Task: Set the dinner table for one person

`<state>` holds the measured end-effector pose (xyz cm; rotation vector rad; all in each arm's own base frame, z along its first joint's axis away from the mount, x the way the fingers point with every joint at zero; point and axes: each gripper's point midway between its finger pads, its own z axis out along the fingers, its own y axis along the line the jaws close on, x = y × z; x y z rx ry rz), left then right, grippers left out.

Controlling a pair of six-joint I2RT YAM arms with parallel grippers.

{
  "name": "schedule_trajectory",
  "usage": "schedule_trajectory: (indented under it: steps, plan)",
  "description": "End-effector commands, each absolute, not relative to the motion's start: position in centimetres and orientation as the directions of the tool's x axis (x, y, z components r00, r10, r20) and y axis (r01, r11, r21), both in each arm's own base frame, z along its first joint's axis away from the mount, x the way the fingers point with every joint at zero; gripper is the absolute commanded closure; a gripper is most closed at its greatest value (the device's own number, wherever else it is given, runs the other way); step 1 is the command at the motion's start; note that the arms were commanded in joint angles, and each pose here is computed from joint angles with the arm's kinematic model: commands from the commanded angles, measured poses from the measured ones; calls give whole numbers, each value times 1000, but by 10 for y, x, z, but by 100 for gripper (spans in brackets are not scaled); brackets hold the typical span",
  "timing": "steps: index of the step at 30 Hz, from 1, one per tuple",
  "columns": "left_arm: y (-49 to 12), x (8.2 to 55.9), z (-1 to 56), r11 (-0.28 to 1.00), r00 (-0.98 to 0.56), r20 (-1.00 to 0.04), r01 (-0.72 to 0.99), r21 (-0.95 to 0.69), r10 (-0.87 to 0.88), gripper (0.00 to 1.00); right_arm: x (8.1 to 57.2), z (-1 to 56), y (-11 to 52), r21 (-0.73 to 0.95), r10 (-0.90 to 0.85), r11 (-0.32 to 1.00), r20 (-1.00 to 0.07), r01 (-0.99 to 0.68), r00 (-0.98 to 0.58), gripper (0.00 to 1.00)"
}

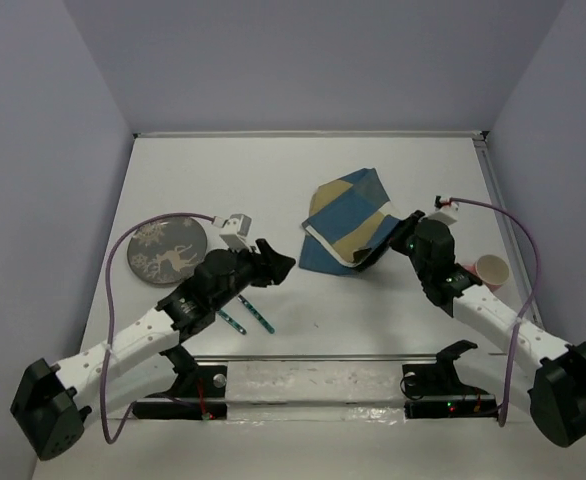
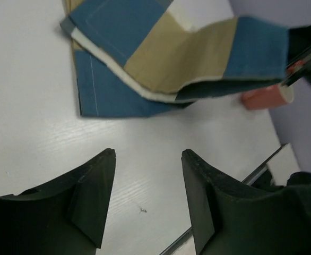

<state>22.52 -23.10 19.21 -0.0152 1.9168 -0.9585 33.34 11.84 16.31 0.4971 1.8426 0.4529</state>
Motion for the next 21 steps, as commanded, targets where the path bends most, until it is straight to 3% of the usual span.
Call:
schedule_trajectory:
  steps: [1, 4, 9, 13, 15, 21]
  plan:
    - [-250, 230, 169, 735, -527, -744, 292, -612, -410, 40, 326, 175, 115, 577, 585, 809, -776, 111, -236, 100]
    - [-258, 234, 138, 813, -538, -771, 244, -529, -341, 43, 317, 161, 111, 556, 571, 819, -775, 138, -270, 100]
    - [-258, 242, 107, 867, -560, -776, 190, -461, -290, 43, 302, 148, 107, 496, 514, 856, -786, 145, -344, 86]
    - [-259, 250, 89, 908, -570, -785, 154, -390, -241, 43, 291, 145, 111, 476, 478, 872, -782, 111, -401, 62]
    - [-260, 253, 85, 921, -572, -790, 140, -362, -223, 43, 285, 144, 112, 444, 441, 891, -789, 98, -428, 55]
    - [-269, 263, 75, 921, -569, -781, 99, -377, -259, 40, 272, 176, 104, 410, 390, 911, -831, 39, -396, 52]
